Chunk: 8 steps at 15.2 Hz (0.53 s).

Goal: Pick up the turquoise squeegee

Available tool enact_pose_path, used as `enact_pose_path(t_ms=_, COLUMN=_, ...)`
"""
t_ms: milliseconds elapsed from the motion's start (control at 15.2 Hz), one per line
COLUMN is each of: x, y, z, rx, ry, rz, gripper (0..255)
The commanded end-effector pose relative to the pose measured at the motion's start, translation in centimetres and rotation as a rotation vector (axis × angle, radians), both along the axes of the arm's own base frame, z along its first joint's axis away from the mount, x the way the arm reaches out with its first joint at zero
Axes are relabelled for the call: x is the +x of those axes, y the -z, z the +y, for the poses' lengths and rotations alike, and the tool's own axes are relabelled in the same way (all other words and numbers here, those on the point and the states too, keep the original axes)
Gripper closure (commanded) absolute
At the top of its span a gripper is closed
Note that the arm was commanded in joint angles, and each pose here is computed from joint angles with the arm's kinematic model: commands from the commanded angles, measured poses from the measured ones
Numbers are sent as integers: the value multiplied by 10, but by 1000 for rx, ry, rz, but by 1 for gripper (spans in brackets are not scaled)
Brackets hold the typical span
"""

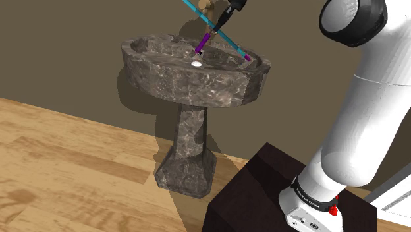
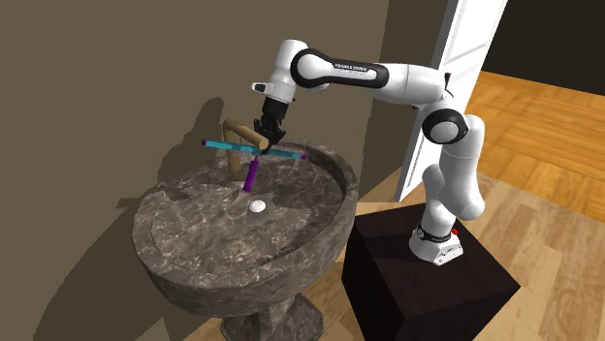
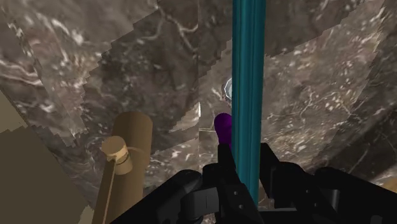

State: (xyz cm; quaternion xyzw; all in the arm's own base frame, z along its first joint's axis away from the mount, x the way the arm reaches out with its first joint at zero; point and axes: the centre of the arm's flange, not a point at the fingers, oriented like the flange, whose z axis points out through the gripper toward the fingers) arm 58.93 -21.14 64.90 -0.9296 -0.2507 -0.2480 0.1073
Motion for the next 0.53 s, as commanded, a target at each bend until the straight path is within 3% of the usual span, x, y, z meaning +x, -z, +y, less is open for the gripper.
enact_pose_path(t_ms=0, x=-1, y=-11, z=1, rx=0, ry=0, rz=0, gripper=255)
enact_pose_path(t_ms=462, x=-1, y=-38, z=1, rx=0, ry=0, rz=0, gripper=255)
